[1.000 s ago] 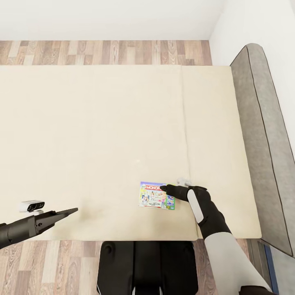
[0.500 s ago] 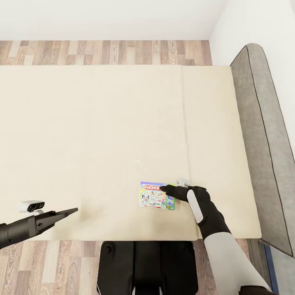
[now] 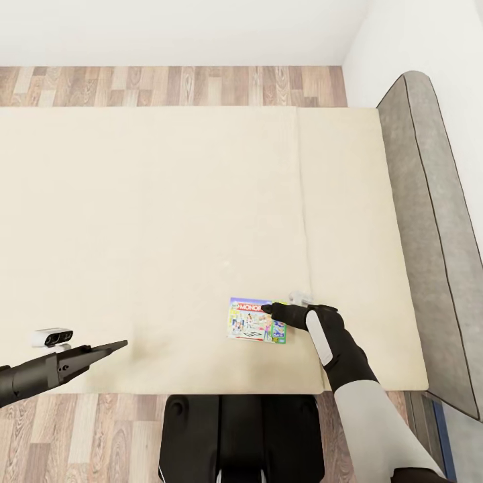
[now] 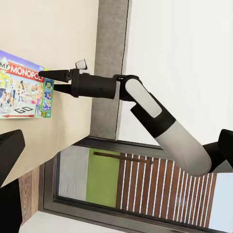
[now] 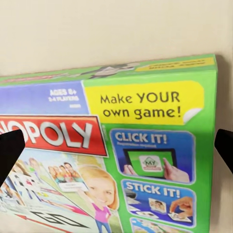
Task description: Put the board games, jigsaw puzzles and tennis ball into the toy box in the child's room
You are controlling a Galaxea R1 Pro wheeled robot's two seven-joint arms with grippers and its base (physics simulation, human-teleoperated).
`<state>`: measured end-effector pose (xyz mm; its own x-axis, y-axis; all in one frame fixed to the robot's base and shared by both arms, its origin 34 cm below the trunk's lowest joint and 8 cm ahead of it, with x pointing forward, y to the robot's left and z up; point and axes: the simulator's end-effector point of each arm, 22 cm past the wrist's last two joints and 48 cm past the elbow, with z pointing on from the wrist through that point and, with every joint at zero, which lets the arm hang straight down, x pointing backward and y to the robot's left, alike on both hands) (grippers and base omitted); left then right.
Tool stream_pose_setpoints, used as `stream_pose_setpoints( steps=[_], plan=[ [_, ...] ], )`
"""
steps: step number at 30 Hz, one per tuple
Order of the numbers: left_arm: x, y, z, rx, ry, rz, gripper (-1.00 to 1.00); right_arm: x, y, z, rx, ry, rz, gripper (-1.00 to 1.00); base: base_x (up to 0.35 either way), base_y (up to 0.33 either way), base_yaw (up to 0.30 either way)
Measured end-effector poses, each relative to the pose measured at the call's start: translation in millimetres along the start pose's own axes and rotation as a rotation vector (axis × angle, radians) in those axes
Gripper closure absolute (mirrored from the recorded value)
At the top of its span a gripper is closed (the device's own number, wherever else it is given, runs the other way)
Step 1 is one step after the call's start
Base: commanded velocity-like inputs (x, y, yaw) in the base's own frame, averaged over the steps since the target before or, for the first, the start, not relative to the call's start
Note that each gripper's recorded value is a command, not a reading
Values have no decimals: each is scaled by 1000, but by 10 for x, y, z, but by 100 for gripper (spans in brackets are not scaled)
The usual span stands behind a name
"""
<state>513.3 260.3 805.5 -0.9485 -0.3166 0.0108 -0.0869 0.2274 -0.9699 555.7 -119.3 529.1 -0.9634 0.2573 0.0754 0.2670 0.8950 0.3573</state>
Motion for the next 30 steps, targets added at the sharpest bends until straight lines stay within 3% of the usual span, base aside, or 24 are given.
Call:
stream_pose_setpoints(
  steps=[25, 30],
  plan=[
    [0, 0, 0, 0, 0, 0, -100, 1, -36, -4, 16, 2, -12, -100, 0, 76, 0],
    [-23, 17, -24, -4, -11, -8, -100, 102, 112, 50, -3, 26, -17, -100, 0, 0, 0]
  ],
)
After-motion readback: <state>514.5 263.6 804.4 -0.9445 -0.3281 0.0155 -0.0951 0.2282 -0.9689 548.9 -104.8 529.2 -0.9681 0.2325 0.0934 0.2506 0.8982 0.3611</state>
